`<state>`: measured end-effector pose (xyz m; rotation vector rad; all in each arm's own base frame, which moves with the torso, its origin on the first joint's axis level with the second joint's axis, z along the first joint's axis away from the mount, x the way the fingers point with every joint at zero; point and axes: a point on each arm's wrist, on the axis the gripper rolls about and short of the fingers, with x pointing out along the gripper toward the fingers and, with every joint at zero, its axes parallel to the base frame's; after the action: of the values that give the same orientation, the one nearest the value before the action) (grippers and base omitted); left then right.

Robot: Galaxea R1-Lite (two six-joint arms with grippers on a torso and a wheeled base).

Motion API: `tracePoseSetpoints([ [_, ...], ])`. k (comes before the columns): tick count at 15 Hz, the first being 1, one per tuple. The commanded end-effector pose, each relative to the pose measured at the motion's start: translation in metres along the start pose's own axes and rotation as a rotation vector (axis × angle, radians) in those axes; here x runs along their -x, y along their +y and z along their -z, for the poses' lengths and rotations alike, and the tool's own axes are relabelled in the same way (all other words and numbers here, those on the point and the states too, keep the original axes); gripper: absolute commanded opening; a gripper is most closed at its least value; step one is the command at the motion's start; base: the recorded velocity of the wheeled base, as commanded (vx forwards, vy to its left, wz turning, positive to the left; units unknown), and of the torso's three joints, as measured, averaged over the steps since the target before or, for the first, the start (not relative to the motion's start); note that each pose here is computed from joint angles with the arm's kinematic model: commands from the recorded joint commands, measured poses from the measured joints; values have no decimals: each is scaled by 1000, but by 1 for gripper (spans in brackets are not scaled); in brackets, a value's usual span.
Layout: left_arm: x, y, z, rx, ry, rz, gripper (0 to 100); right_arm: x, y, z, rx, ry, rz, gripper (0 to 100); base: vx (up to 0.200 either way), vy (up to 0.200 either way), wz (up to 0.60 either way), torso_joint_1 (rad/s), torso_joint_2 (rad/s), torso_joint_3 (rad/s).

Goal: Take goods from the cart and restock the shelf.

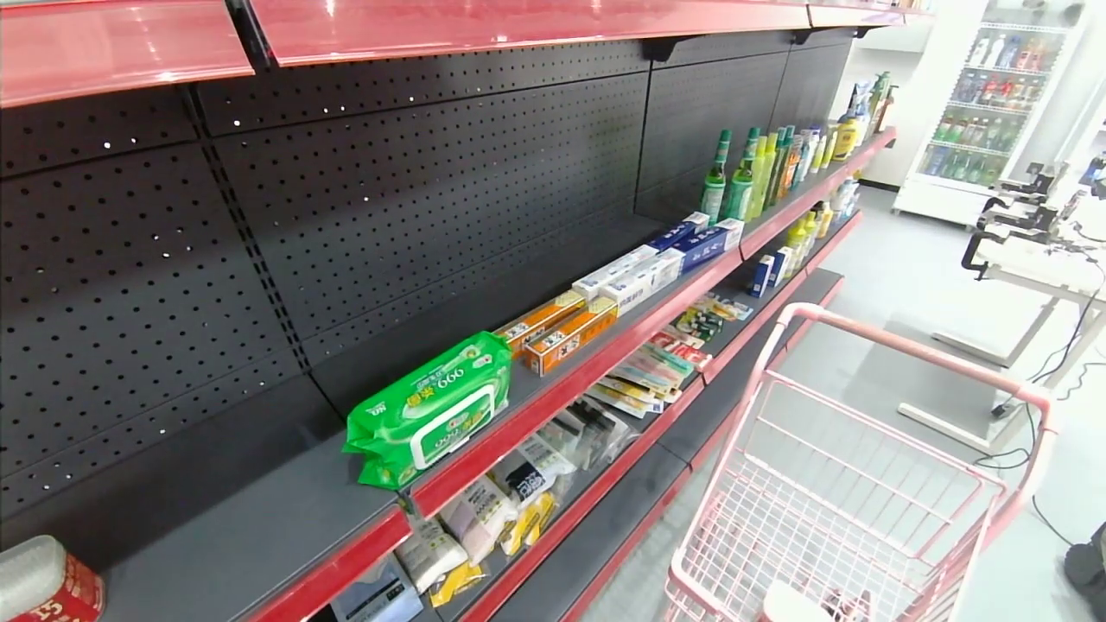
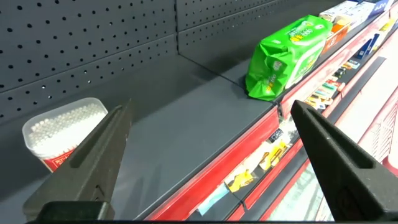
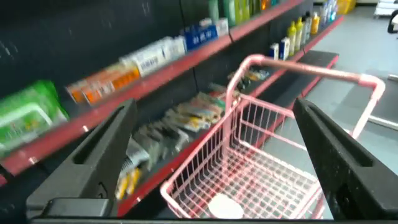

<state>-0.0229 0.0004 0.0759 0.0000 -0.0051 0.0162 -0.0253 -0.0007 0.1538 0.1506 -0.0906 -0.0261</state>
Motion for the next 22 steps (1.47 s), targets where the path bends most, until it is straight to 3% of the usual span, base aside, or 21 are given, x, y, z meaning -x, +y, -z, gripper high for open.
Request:
tracePoseSetpoints([
  [1, 0, 0, 0, -2, 1, -1, 100, -91, 9, -84, 38, 182, 181, 100, 0, 0, 0, 0, 0, 0],
  [3, 0, 0, 0, -2, -1, 1, 100, -114, 0, -47, 70, 390, 222, 100, 0, 0, 0, 0, 0, 0],
  [6, 0, 0, 0, -5, -1, -1, 100, -112, -8, 19, 179, 703, 166, 100, 0, 0, 0, 0, 0, 0],
  [8, 0, 0, 0, -9, -1, -1, 100, -125, -9, 35, 148, 833, 74, 100, 0, 0, 0, 0, 0, 0],
  [12, 0, 0, 0, -6, -1, -2, 100, -153, -13, 63, 208, 1057, 12, 100, 0, 0, 0, 0, 0, 0],
  [15, 0, 0, 0, -6, 1, -2, 100, -181, -17, 93, 234, 1152, -41, 100, 0, 0, 0, 0, 0, 0],
  [17, 0, 0, 0, -6, 1, -2, 100, -200, -18, 111, 274, 1143, -76, 100, 0, 0, 0, 0, 0, 0],
  [18, 0, 0, 0, -6, 1, -2, 100, -213, -19, 132, 295, 1168, -98, 100, 0, 0, 0, 0, 0, 0],
  [22, 0, 0, 0, -6, 1, -2, 100, -227, -15, 160, 319, 1211, -136, 100, 0, 0, 0, -16, 41, 21],
])
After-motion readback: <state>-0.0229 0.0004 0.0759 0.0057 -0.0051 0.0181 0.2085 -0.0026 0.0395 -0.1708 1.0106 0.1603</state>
